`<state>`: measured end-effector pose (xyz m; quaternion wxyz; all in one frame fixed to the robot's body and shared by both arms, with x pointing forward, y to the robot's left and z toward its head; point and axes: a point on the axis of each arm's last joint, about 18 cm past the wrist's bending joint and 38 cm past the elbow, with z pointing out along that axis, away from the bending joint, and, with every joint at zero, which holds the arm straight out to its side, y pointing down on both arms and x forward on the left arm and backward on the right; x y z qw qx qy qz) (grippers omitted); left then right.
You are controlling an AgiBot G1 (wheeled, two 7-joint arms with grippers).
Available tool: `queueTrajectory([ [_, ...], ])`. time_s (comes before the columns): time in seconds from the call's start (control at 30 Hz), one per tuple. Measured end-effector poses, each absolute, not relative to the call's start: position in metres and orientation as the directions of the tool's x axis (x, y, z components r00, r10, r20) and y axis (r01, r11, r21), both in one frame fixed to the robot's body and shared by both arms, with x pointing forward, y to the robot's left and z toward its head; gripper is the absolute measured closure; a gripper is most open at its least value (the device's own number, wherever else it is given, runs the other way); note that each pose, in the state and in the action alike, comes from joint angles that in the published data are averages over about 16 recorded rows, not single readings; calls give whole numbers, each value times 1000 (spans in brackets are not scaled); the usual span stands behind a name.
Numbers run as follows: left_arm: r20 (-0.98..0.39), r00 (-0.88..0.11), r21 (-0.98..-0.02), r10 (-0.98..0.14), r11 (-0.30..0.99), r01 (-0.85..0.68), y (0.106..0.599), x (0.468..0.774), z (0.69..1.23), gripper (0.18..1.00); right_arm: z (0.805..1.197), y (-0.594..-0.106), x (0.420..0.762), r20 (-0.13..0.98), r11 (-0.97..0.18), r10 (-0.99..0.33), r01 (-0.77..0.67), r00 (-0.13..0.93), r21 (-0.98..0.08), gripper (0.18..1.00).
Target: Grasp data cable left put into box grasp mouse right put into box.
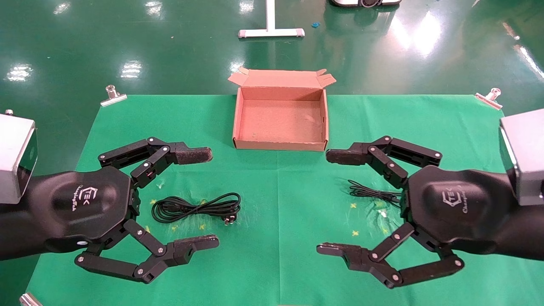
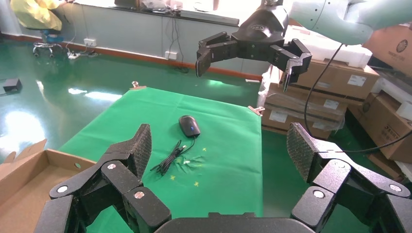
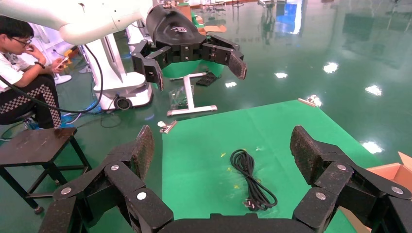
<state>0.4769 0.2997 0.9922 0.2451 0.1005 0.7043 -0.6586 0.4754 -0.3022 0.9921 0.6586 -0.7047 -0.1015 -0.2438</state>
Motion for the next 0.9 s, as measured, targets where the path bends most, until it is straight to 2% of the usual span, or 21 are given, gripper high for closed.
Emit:
queueTrajectory([
  [0.9,-476,-860,-879,-182,118,461,300,477,991,184,992,-302,475,477,-112,-178,464,861,-879,178],
])
